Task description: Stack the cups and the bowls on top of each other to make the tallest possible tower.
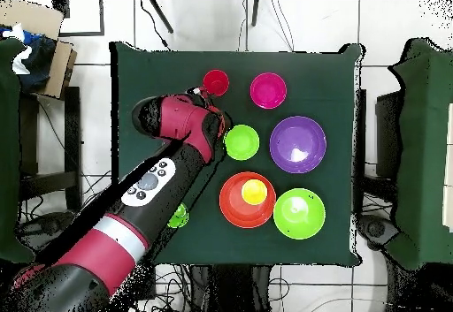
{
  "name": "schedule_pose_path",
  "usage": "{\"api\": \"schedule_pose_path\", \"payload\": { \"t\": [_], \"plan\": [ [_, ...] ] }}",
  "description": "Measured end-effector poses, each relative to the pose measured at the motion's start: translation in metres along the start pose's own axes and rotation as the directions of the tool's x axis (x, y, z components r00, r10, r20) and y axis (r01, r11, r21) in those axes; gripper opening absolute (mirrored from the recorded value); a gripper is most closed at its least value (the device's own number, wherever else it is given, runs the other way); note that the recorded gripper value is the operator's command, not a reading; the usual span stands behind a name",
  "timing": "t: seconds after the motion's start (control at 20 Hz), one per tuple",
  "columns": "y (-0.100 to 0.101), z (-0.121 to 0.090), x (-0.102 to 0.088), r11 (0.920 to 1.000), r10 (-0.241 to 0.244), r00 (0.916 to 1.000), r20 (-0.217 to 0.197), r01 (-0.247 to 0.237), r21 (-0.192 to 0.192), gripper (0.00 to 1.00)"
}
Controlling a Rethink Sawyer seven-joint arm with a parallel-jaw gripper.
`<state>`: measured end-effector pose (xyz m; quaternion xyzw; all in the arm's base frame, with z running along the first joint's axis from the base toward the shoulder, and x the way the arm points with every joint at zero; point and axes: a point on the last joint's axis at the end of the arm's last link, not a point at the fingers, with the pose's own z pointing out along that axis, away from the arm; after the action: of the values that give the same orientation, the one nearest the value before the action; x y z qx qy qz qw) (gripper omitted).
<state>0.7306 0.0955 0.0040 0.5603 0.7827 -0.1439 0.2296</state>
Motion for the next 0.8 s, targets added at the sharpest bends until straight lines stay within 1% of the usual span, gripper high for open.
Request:
{"api": "schedule_pose_path", "payload": {
  "t": [0.45,0.6,0.7,0.8],
  "plan": [
    [-0.001,0.002,-0.006,1.0,0.008,1.0,0.0,-0.008,0.003,1.0],
    [-0.001,-0.006,-0.011,0.9997,0.021,0.9997,-0.011,-0.021,0.01,1.0],
    [-0.008,-0.027,-0.019,0.9977,0.036,0.9982,-0.048,-0.033,0.06,1.0],
    [-0.014,-0.046,-0.026,0.9937,0.049,0.9955,-0.081,-0.041,0.105,1.0]
  ]
}}
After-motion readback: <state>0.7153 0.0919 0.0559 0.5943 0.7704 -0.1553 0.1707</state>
